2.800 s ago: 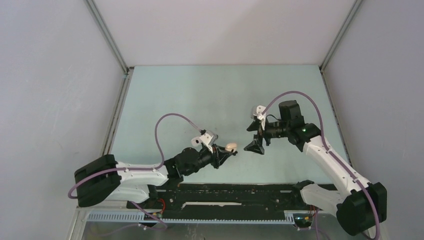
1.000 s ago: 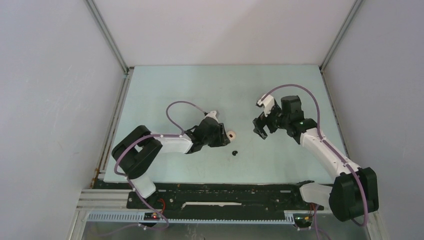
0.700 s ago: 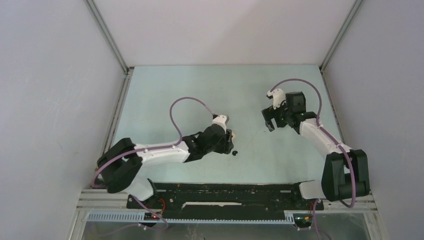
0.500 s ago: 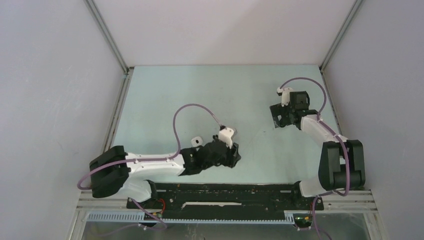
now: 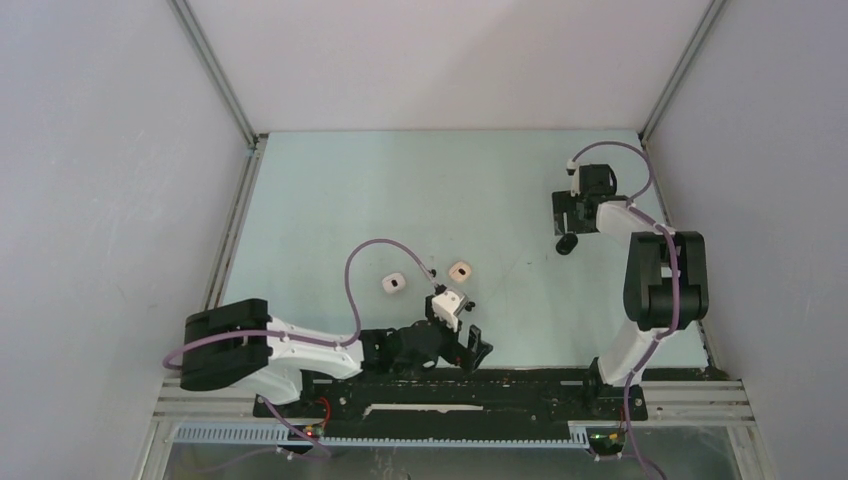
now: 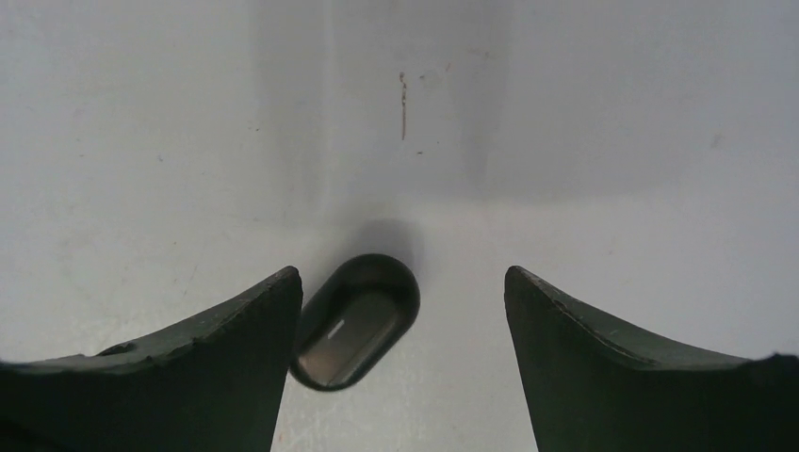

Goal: Insert the wireless bluetooth earbuds into the charging case
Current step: Pick up the charging case from the center of the board.

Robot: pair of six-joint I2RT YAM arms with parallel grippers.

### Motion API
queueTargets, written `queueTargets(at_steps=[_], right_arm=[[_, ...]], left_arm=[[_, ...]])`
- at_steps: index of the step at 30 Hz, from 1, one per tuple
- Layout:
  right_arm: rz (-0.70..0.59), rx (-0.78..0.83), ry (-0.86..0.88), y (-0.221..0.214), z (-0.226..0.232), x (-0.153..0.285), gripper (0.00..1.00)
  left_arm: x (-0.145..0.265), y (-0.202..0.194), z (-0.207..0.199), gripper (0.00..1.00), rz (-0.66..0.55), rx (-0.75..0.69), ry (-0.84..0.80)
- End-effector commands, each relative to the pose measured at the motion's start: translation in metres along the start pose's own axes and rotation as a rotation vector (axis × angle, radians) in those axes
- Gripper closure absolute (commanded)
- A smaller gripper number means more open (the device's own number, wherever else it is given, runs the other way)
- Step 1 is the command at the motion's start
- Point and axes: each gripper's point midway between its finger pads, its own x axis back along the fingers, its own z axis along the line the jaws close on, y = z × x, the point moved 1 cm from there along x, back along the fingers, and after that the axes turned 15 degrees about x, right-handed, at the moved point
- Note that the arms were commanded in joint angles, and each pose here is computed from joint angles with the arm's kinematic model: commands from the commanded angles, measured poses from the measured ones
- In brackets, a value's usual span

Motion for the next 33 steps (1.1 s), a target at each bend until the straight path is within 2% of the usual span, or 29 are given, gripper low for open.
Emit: queueTargets(at_steps=[1, 6, 10, 15, 18, 29, 33], right_arm=[[0.049, 0.004, 0.061, 0.001, 0.008, -0.01, 0.19], [0.102, 0.026, 0.1, -0.011, 0.014, -0.013, 0.19], [0.136, -0.034, 0.136, -0.023, 0.003, -0.01, 0.32], [0.154, -0.09, 0.228, -0.037, -0.002, -0.004, 0.38], [0.15, -0.075, 0.284, -0.04, 0.002, -0.001, 0.4], [0.17, 0.009, 0.294, -0.043, 0.006, -0.006, 0.4], [0.195, 0.039, 0.28, -0.045, 0.007, -0.009, 0.52]], left_arm=[[-0.01, 0.021, -0.021, 0.0, -0.086, 0.079, -0.037], [-0.019, 0.02, -0.013, 0.0, -0.078, 0.185, -0.016], [-0.025, 0.019, -0.011, 0.03, -0.052, 0.207, -0.027], [-0.023, 0.019, -0.018, 0.07, -0.043, 0.204, -0.088], [-0.02, 0.021, -0.019, 0.08, -0.046, 0.204, -0.105], [-0.008, 0.026, -0.017, 0.1, -0.077, 0.216, -0.142], [-0.007, 0.029, -0.011, 0.12, -0.079, 0.2, -0.099]])
